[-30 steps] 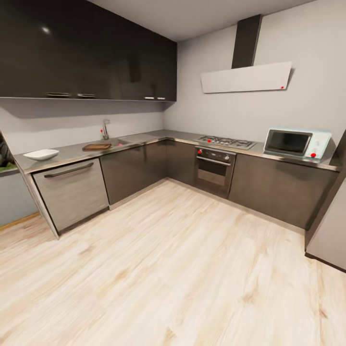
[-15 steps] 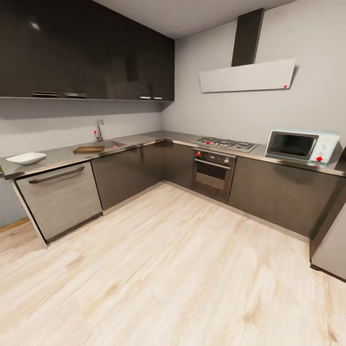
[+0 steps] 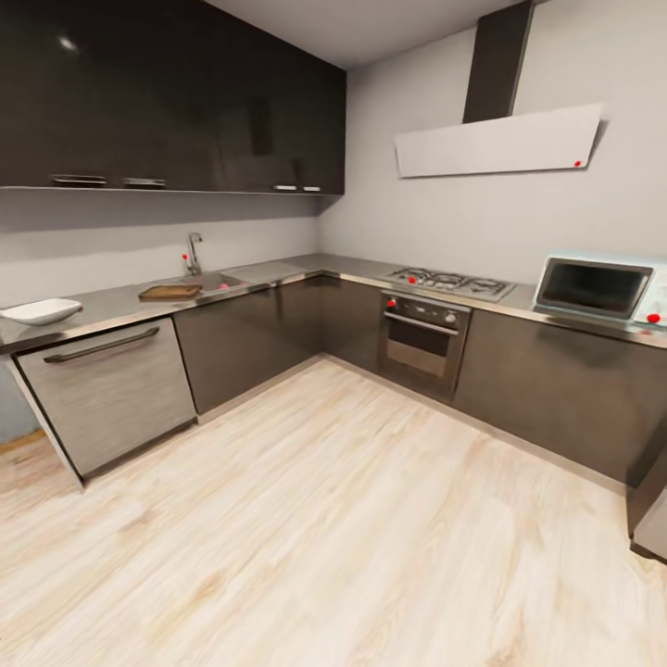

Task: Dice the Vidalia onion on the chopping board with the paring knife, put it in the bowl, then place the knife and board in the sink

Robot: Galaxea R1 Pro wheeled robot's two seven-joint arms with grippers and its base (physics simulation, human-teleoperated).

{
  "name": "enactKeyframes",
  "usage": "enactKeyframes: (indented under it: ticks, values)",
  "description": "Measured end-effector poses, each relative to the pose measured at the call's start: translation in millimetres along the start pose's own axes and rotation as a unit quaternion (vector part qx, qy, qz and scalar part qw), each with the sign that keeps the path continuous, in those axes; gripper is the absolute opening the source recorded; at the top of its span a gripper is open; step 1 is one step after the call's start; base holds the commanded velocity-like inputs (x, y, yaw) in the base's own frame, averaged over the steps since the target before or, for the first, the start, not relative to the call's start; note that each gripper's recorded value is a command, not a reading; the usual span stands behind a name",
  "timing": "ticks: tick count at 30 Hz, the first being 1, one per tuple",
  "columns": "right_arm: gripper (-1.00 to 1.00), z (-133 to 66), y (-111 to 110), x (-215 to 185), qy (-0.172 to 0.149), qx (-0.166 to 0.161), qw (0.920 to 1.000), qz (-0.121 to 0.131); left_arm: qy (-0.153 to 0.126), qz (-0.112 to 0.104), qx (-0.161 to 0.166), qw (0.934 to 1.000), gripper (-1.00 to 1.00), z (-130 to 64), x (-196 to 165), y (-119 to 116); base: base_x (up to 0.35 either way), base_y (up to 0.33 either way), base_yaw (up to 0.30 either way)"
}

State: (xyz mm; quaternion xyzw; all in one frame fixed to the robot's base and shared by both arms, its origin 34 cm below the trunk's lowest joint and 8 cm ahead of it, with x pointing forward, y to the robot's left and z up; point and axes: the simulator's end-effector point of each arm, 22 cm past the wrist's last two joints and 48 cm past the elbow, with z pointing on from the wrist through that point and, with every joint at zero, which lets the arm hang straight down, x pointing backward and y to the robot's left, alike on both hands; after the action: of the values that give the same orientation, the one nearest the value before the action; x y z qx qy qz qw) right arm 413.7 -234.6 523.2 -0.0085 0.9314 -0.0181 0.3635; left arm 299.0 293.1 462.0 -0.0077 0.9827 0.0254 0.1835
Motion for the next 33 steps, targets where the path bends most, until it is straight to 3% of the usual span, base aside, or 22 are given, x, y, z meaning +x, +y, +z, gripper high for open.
enactKeyframes:
  ticks: [33]
  values:
    - [1.00, 0.0, -0.2, 0.4, 0.000, 0.001, 1.0000, -0.001, 0.000, 0.001, 0.000, 1.0000, 1.00, 0.1, 0.2, -0.1, 0.297, -0.161, 0.248]
